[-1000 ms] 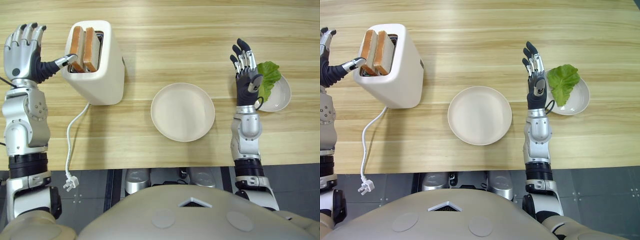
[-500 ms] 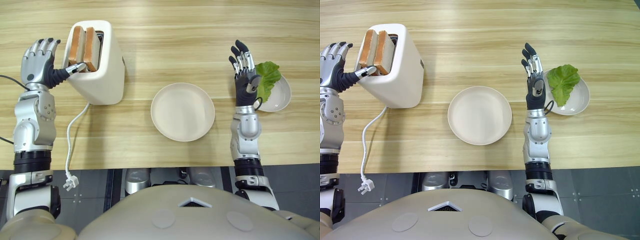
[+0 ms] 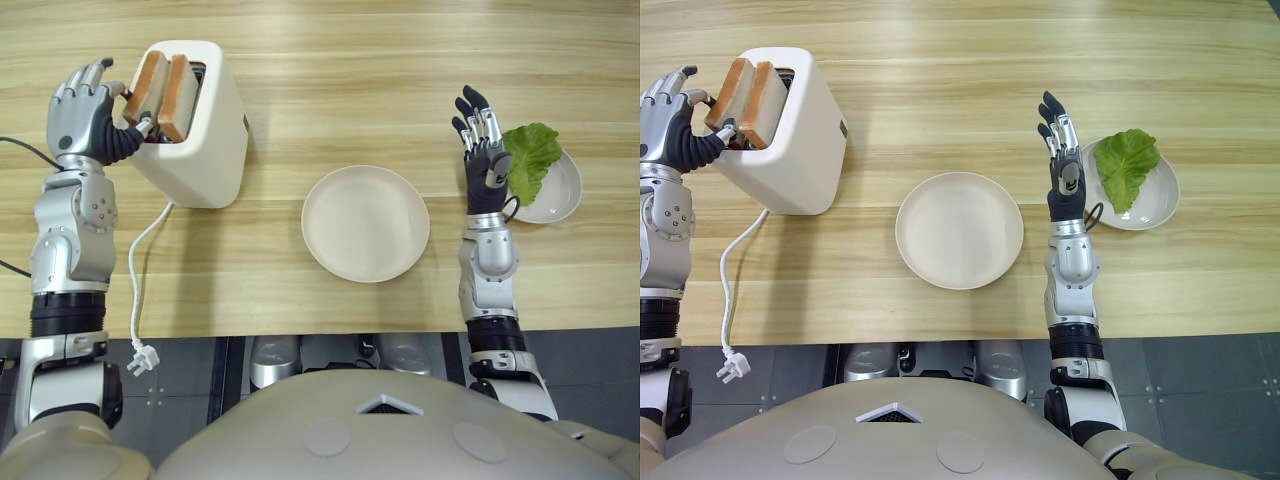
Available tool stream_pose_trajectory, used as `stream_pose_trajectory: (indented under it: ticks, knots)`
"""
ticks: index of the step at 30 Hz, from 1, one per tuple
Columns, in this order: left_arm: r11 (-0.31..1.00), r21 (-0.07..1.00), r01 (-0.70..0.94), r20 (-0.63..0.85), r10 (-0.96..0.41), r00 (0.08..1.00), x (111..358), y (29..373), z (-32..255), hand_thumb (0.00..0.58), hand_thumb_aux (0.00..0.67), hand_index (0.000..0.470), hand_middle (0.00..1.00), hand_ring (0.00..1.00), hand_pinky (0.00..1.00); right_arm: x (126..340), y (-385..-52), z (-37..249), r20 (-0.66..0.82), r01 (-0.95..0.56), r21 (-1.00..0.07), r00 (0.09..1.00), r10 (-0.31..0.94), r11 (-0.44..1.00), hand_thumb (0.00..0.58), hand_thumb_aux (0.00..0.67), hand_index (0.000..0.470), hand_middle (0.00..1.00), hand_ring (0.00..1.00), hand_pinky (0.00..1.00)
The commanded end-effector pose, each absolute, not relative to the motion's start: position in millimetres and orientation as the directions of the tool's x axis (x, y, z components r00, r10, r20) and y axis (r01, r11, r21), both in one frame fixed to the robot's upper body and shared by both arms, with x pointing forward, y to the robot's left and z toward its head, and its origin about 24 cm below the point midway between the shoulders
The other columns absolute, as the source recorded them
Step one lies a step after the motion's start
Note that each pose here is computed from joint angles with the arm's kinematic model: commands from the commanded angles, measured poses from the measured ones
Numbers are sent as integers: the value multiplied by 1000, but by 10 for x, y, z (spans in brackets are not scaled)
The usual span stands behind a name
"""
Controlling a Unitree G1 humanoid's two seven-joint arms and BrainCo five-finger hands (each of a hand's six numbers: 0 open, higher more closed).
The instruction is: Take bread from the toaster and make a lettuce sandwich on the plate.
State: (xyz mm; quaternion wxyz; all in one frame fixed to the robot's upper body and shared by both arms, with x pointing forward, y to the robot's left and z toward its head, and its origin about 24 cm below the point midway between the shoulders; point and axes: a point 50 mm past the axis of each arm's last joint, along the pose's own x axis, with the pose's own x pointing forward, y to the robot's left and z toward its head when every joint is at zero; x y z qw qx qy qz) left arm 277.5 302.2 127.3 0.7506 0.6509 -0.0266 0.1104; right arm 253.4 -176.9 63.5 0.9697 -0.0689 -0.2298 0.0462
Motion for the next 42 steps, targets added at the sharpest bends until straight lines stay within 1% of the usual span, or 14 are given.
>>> stream_pose_trajectory:
  ticks: [1,2,4,10,12,17,20,22,25,28,30,33,36,42]
  knots:
    - [166,976,-138,120,114,986,2801,2978,1110,580,670,460,855,855,855,2547,-1761,613,433,-60,-151,893,121,987,0,0,0,0,0,0]
    - [178,975,-136,119,107,987,2809,2959,1097,580,670,460,855,855,855,2550,-1760,612,432,-61,-151,893,122,987,0,0,0,0,0,0]
    - [198,970,-139,122,97,988,2828,2924,1079,580,670,460,961,961,961,2561,-1758,609,432,-64,-151,893,124,986,0,0,0,0,0,0]
    - [305,923,-236,220,85,972,2864,2855,1234,580,670,460,992,992,992,2579,-1754,609,437,-64,-154,891,126,986,0,0,0,0,0,0]
    - [349,872,-344,329,102,939,2848,2867,1444,580,670,460,1000,1000,1000,2584,-1767,629,446,-57,-157,886,122,986,0,0,0,0,0,0]
    - [411,669,-619,636,114,763,2667,2821,2139,580,670,460,1000,1000,1000,2624,-1906,753,496,4,-223,861,110,975,0,0,0,0,0,0]
    - [512,578,-636,714,62,698,2567,2666,2404,580,670,460,1000,1000,1000,2651,-2089,829,520,78,-298,849,94,951,0,0,0,0,0,0]
    - [637,547,-543,698,10,716,2570,2518,2451,580,670,460,1000,1000,1000,2673,-2263,866,521,137,-348,851,70,927,0,0,0,0,0,0]
    - [768,581,-270,563,-140,815,2722,2229,2245,580,670,460,1000,1000,1000,2684,-2583,889,508,245,-462,861,28,852,0,0,0,0,0,0]
    - [826,564,6,358,-250,900,2913,1999,1787,580,670,460,1000,1000,1000,2656,-2869,908,500,342,-619,866,19,707,0,0,0,0,0,0]
    - [848,506,160,222,-307,926,3002,1864,1428,580,670,460,1000,1000,1000,2639,-3032,902,483,381,-702,876,8,602,0,0,0,0,0,0]
    - [849,416,326,72,-389,919,3003,1599,969,580,670,460,1000,1000,1000,2654,-3230,819,425,393,-822,905,-15,412,0,0,0,0,0,0]
    - [812,362,459,-13,-488,873,2875,1224,651,580,670,460,1000,1000,1000,2662,-3426,695,336,343,-911,939,-67,229,0,0,0,0,0,0]
    - [759,336,557,-99,-560,823,2653,865,326,580,670,460,1000,1000,1000,2612,-3551,441,198,202,-979,975,-104,36,0,0,0,0,0,0]
